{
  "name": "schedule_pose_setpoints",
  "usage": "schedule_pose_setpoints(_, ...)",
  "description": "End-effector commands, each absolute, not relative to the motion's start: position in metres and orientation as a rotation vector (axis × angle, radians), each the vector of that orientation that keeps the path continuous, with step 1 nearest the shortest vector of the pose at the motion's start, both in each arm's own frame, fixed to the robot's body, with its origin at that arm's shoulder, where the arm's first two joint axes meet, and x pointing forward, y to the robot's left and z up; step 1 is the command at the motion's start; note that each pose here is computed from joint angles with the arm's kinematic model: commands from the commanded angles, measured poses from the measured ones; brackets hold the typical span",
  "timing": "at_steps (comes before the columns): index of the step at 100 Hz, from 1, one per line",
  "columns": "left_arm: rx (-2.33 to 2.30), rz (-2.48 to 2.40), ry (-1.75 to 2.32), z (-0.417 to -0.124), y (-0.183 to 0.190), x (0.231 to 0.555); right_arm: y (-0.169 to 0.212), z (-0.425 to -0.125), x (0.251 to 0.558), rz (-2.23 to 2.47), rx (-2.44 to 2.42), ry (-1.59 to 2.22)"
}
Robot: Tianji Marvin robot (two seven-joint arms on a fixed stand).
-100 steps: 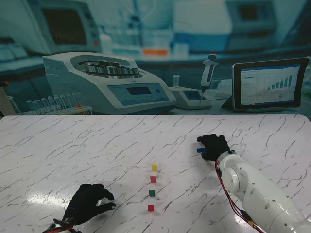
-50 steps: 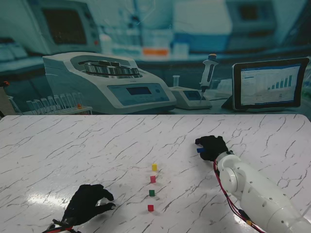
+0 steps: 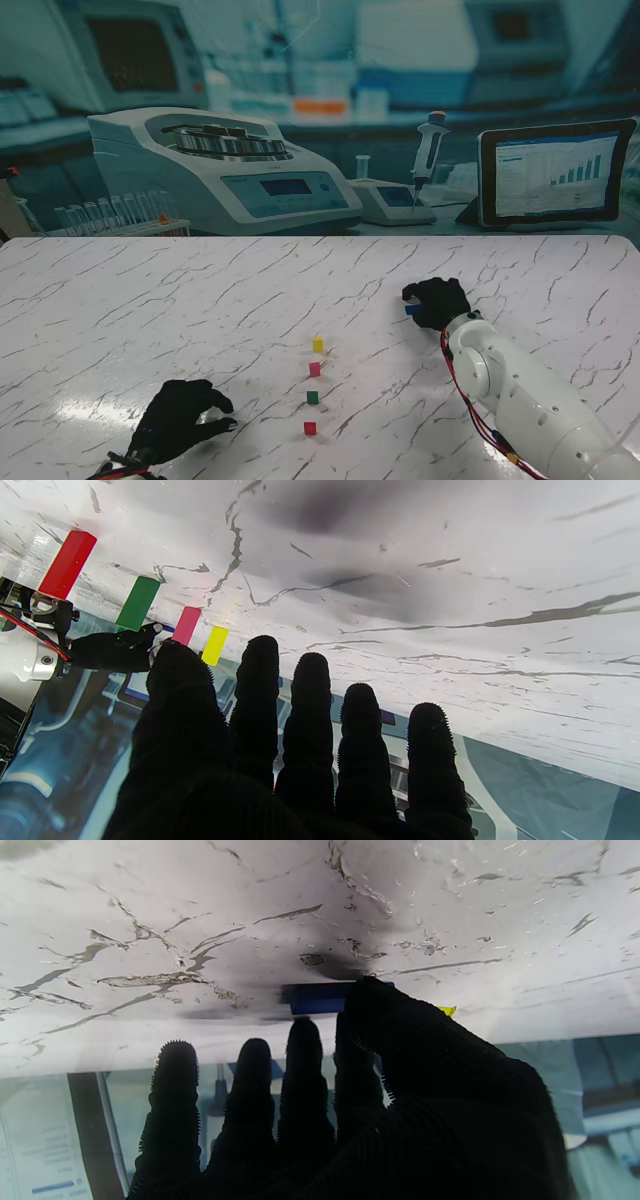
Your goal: Arrange dominoes in a row
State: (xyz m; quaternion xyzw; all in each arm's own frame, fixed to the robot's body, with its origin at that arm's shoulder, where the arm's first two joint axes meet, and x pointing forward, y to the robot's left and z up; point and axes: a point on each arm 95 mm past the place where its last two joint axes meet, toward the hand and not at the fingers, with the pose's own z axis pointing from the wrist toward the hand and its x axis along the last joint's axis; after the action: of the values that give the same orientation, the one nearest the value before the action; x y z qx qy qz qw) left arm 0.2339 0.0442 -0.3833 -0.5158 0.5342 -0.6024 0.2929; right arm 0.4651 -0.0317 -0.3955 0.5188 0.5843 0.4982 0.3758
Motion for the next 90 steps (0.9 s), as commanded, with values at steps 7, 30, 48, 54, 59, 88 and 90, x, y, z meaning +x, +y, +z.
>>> schedule_pose_setpoints(7,-1.387,-1.625,1.433,-0.385,0.041,0.231,-0.026,-0.412,0.454,1.278,1.344,1.516)
schedule_pose_setpoints(30,-1.388,-1.628,1.429,-0.386,0.042,0.231,-0.026,-0.417,0.451,1.279,1.337,1.516)
schedule_pose_setpoints(48,-1.388,-1.629,1.425,-0.386,0.042,0.230,-0.026,-0.420,0.449,1.279,1.324,1.507)
schedule_pose_setpoints(54,-1.387,-1.629,1.424,-0.386,0.042,0.230,-0.026,-0.421,0.449,1.282,1.321,1.502)
schedule_pose_setpoints(59,-1.387,-1.629,1.425,-0.386,0.042,0.230,-0.026,-0.421,0.448,1.285,1.318,1.500)
schedule_pose_setpoints(88,-1.390,-1.631,1.425,-0.387,0.042,0.231,-0.027,-0.418,0.446,1.315,1.312,1.472)
schedule_pose_setpoints(90,-1.390,-1.631,1.425,-0.387,0.042,0.231,-0.027,-0.418,0.446,1.317,1.312,1.471)
